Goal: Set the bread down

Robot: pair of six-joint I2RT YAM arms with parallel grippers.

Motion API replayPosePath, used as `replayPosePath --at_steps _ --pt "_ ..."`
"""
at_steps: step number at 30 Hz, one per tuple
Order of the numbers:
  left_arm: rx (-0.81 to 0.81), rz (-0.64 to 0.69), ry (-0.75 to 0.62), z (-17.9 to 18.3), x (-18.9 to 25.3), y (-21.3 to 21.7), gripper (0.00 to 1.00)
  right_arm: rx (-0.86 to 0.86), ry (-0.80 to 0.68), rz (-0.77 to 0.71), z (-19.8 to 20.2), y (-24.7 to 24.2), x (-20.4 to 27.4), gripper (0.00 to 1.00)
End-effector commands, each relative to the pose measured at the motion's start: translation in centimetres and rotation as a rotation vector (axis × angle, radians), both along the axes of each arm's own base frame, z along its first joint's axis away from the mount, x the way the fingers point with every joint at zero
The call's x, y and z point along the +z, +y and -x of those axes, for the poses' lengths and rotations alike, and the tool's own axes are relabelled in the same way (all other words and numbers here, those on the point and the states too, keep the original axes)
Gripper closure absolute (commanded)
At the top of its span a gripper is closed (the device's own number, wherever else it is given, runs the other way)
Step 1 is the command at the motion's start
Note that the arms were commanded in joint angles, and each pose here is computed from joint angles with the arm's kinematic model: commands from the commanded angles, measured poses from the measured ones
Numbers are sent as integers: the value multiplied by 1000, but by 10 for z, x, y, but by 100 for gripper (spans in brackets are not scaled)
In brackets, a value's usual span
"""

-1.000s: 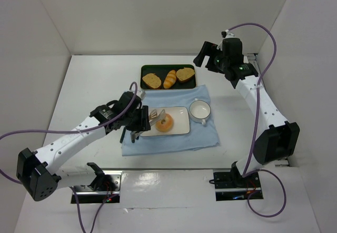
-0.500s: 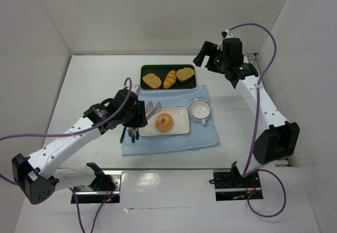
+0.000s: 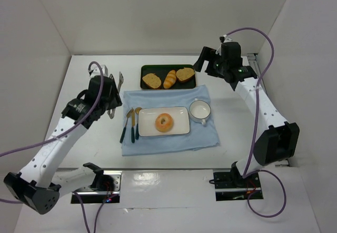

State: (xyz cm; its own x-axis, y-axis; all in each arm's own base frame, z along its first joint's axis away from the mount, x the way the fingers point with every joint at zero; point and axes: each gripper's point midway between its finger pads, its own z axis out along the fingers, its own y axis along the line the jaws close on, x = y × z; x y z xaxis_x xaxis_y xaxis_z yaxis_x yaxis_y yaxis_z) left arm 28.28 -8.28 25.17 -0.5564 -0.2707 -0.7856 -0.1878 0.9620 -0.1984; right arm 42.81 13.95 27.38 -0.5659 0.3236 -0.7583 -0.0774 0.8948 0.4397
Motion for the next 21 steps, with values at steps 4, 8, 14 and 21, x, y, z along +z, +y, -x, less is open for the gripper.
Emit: replayPosePath --at_steps 4,8,14,21 --pt "65 29 47 -33 -31 36 44 21 -20 -2 19 -4 10 1" --pt "127 28 70 -47 -45 58 44 12 -29 22 26 -10 14 1" --pt "110 18 148 -71 -82 71 44 9 -19 20 28 -13 10 1" --pt "127 -6 276 -92 -131 86 44 0 -28 18 29 -17 13 1"
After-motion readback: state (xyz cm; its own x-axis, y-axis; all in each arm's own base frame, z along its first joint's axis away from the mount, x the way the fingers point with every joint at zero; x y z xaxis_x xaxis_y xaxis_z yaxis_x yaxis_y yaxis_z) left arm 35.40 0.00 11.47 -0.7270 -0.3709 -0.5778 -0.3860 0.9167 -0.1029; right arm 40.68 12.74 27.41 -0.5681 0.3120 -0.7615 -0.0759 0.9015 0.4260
